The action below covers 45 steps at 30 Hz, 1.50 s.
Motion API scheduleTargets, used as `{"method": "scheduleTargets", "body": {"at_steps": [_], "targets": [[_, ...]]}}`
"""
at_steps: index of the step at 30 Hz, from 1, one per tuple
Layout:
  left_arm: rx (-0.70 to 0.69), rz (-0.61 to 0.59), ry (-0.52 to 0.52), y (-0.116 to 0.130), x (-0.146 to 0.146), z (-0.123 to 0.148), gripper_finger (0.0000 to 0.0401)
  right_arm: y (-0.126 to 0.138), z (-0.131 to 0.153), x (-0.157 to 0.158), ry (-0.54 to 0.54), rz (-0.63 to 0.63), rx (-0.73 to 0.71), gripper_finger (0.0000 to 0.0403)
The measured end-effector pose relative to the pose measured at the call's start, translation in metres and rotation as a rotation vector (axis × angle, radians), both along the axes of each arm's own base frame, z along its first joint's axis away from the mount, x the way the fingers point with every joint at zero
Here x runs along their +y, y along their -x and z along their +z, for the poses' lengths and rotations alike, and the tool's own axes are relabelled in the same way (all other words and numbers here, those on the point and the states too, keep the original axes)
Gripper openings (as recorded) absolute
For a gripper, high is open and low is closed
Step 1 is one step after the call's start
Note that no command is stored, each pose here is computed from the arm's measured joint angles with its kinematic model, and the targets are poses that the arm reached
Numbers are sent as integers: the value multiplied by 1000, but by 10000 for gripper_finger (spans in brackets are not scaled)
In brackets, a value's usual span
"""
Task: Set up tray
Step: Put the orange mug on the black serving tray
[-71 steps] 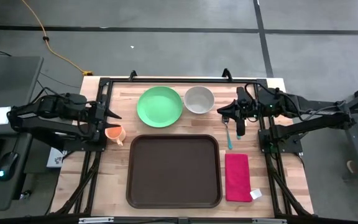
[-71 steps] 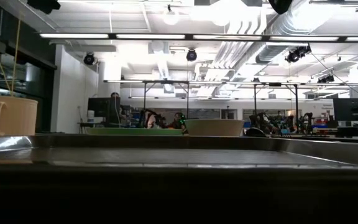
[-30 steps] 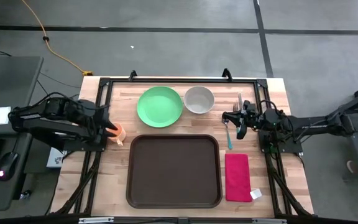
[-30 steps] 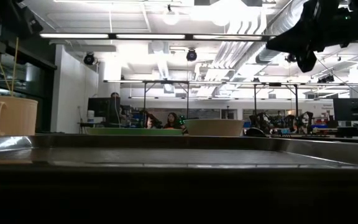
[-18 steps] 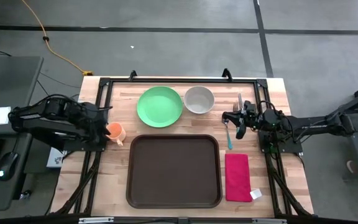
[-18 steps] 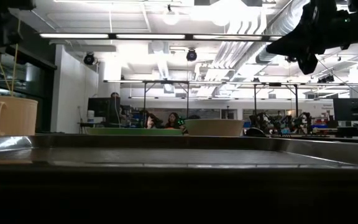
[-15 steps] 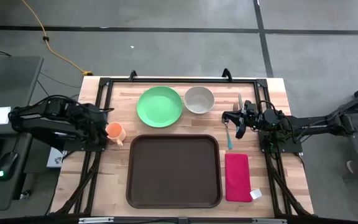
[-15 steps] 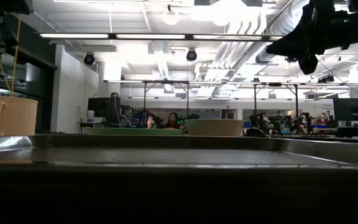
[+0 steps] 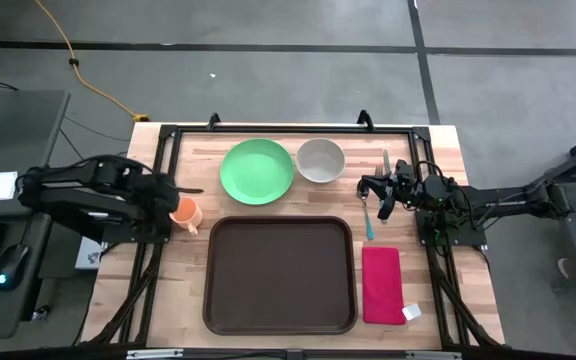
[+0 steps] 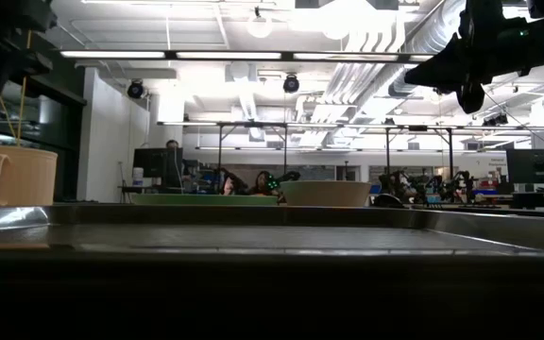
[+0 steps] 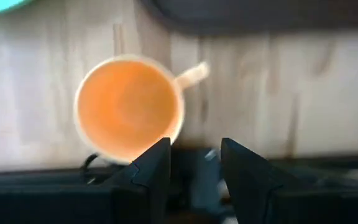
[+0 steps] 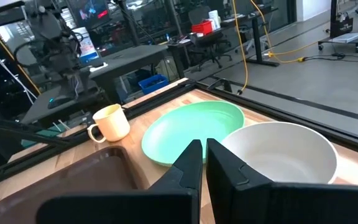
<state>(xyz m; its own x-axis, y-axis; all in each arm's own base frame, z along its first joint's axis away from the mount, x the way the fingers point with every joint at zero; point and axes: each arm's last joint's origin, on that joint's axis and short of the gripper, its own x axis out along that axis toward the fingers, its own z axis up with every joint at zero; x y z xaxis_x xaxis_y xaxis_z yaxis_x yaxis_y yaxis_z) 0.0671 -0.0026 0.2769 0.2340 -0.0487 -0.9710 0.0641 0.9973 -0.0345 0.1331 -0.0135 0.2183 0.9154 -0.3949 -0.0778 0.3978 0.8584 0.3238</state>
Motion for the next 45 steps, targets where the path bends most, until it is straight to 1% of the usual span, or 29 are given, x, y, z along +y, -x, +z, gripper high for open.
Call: {"method": "scheduleTargets", "body": {"at_steps": [2,5,8,12,15,18,21,24,27,31,34,38,45], "targets": [[60,-50,-36,-4,1,-2,175,0,0,0,-2,0,-1,0],[104,-107,-53,-12,1,-5,175,0,0,0,-3,0,-2,0],[112,-149,-65,-22,1,-8,175,0,0,0,-3,0,-2,0],[124,-193,-75,-34,0,-20,175,0,0,0,-3,0,-2,0],[152,-194,-101,-38,1,-27,175,0,0,0,-4,10,-2,0],[158,-187,-140,-40,2,-28,175,0,0,0,-8,18,-4,0],[144,-184,-148,-41,2,-28,175,0,0,0,-8,18,-4,0],[96,-183,-137,-46,2,-29,175,0,0,1,-8,18,-4,0],[99,-195,-140,-47,2,-35,175,0,0,1,-9,18,-5,0],[97,-199,-148,-49,2,-36,175,0,0,1,-9,19,-5,0],[97,-201,-132,-49,2,-36,175,0,0,1,-9,19,-5,0],[103,-180,-65,-47,0,-33,175,0,0,1,-29,23,-13,0],[105,-186,-65,-47,0,-33,175,0,0,1,-30,22,-14,0]]}}
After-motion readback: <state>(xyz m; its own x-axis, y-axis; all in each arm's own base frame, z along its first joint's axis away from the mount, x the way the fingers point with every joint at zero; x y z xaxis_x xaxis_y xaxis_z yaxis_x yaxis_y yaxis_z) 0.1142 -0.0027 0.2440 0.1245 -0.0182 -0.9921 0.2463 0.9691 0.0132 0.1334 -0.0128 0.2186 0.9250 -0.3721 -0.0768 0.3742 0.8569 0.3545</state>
